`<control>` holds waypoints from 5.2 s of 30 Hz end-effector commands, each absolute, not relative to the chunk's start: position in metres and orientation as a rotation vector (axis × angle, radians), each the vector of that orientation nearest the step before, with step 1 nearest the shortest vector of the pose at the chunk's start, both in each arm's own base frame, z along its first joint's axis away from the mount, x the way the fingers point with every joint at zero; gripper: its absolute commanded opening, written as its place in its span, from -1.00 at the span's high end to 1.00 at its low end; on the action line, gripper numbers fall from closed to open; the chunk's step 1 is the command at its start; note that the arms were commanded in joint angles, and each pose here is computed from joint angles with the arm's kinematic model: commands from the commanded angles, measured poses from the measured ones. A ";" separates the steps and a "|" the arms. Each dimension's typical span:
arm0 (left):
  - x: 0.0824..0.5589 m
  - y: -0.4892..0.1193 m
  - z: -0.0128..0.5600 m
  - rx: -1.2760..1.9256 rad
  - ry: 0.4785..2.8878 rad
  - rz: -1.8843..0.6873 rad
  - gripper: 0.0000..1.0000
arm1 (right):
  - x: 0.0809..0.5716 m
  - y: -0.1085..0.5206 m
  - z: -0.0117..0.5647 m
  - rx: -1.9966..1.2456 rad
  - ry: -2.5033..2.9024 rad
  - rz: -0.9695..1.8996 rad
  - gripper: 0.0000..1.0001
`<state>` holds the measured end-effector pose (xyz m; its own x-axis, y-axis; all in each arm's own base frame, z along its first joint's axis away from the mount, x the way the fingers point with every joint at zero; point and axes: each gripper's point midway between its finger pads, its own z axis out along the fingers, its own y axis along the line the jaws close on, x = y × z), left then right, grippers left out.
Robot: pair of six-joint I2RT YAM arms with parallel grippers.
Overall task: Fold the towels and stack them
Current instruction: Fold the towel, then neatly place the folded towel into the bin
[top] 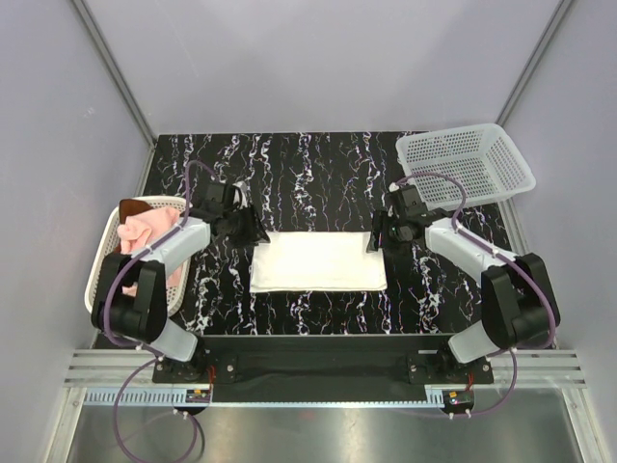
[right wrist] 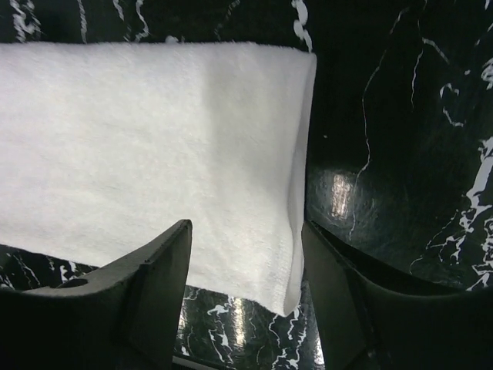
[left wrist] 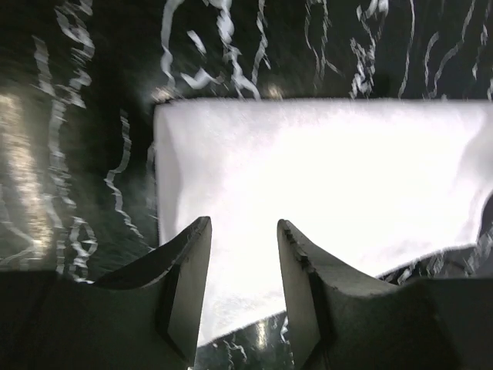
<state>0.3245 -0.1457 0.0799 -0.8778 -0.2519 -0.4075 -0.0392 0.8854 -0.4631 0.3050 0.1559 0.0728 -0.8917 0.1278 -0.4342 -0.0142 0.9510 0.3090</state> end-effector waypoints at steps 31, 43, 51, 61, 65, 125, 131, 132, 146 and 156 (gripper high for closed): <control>0.287 -0.126 0.027 -0.386 2.699 -0.524 0.15 | 0.311 0.162 0.048 -0.006 2.665 0.445 0.78; 0.365 -0.124 0.145 -0.248 2.457 -0.497 0.05 | 0.401 0.126 0.117 -0.168 2.601 0.170 1.00; 0.359 -0.129 0.141 -0.166 2.435 -0.538 0.03 | 0.462 0.053 0.161 -0.181 2.566 -0.049 1.00; 0.361 -0.141 0.139 -0.136 2.443 -0.615 0.03 | 0.510 -0.031 0.196 -0.133 2.487 -0.261 1.00; 0.361 -0.146 0.137 -0.122 2.455 -0.649 0.02 | 0.530 -0.077 0.221 -0.052 2.405 -0.322 1.00; 0.351 -0.184 0.175 0.061 2.352 -0.888 0.02 | 0.617 -0.282 0.163 0.206 2.148 -0.632 0.94; 0.350 -0.188 0.175 0.065 2.352 -0.920 0.02 | 0.612 -0.287 0.171 0.244 2.132 -0.653 0.94; 0.350 -0.188 0.174 0.065 2.354 -0.922 0.02 | 0.613 -0.286 0.172 0.240 2.128 -0.643 0.93; 0.350 -0.187 0.189 0.075 2.328 -0.908 0.00 | 0.599 -0.289 0.223 0.381 2.017 -0.672 -0.56; 0.361 -0.132 0.255 0.033 2.194 -0.414 -0.09 | 0.580 -0.172 0.289 0.385 2.000 -0.293 -0.99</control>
